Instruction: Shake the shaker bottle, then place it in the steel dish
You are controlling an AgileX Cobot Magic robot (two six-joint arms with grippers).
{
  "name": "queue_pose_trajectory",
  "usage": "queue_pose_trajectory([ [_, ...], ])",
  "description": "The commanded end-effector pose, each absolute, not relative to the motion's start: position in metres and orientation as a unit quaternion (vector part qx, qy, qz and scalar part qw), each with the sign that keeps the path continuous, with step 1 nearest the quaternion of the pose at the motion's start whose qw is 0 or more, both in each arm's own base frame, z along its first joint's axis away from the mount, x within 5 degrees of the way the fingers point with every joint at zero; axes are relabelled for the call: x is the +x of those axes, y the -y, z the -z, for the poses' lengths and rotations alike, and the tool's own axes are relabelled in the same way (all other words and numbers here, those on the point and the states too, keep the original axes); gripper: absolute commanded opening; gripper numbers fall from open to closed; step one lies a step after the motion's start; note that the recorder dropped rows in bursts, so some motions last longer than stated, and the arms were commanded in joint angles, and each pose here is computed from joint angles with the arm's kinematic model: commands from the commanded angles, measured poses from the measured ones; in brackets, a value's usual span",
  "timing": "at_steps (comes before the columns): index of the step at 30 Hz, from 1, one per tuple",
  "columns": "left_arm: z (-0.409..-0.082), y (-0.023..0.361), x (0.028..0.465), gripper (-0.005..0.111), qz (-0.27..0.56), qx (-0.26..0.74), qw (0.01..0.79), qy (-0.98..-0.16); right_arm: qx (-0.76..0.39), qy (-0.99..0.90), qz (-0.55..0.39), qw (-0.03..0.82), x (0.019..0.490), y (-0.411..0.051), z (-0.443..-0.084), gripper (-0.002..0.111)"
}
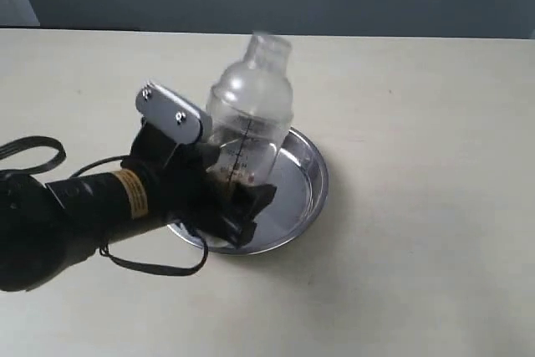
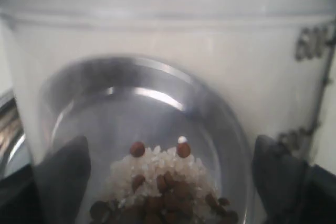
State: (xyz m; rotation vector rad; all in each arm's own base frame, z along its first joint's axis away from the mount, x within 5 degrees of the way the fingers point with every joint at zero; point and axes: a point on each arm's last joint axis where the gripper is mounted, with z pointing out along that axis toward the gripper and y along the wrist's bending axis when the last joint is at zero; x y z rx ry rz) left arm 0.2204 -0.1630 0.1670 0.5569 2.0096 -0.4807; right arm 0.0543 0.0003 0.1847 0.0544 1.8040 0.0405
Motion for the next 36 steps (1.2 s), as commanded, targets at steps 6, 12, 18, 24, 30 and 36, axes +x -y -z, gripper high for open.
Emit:
queue_pose_trajectory([
  [6,-0.253,0.161,0.214,0.000,0.246,0.212,0.608,-0.725,0.022,-0.780,-0.018,0.625,0.054,0.000,-0.185,-0.001],
  [12,-0.189,0.159,0.211,0.000,0.229,0.221,0.542,-0.778,0.022,-0.780,-0.018,0.625,0.054,0.000,-0.185,-0.001],
  [18,-0.253,0.156,0.208,0.000,0.261,0.196,0.640,-0.696,0.022,-0.780,-0.018,0.625,0.054,0.000,-0.185,-0.001],
  [24,-0.167,0.161,0.213,0.000,0.237,0.196,0.508,-0.804,0.022,-0.780,-0.018,0.625,0.054,0.000,-0.185,-0.001],
  [30,-0.241,0.165,0.210,0.000,0.292,0.214,0.619,-0.697,0.022,-0.780,-0.018,0.625,0.054,0.000,-0.185,-0.001],
  [36,-0.177,0.164,0.217,0.000,0.241,0.205,0.526,-0.789,0.022,-0.780,-0.018,0.625,0.054,0.000,-0.185,-0.001],
])
